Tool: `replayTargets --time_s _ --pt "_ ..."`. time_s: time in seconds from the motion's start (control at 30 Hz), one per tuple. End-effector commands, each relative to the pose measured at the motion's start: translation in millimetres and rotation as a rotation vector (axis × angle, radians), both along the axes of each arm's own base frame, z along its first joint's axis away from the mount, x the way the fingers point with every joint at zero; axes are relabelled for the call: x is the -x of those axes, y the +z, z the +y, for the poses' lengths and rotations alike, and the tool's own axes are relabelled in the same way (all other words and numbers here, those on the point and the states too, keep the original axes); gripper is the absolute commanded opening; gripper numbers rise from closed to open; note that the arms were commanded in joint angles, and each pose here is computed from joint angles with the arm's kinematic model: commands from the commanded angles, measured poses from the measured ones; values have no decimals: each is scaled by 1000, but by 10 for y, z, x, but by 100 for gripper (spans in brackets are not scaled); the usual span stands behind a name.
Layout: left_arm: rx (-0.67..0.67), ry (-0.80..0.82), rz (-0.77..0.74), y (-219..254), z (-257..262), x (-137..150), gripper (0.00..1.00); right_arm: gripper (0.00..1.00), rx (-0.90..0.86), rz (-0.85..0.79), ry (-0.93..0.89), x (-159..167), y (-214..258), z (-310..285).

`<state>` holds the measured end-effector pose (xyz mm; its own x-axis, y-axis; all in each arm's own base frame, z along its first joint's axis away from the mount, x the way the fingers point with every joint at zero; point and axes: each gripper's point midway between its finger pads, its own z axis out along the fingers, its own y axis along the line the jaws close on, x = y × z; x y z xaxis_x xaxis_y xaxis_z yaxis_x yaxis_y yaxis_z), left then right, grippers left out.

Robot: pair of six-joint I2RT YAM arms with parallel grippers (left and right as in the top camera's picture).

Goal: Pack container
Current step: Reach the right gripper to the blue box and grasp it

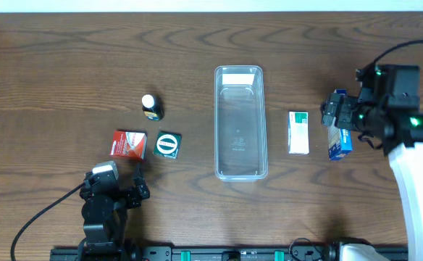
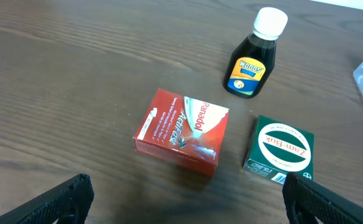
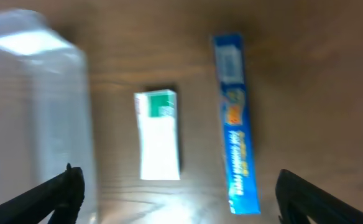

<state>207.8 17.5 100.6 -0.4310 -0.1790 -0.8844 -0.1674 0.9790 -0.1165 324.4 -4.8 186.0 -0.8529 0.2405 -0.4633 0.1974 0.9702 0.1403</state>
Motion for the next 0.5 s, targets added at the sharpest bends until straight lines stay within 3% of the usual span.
replayTargets --time_s 0.0,0.3,0.47 --pt "7 11 8 -54 14 4 98 95 112 72 -177 -55 -192 -296" --pt "7 11 8 -54 14 4 98 93 143 186 -192 -298 -764 -364" --pt "7 11 8 -54 14 4 98 70 146 234 -191 -338 -984 -372"
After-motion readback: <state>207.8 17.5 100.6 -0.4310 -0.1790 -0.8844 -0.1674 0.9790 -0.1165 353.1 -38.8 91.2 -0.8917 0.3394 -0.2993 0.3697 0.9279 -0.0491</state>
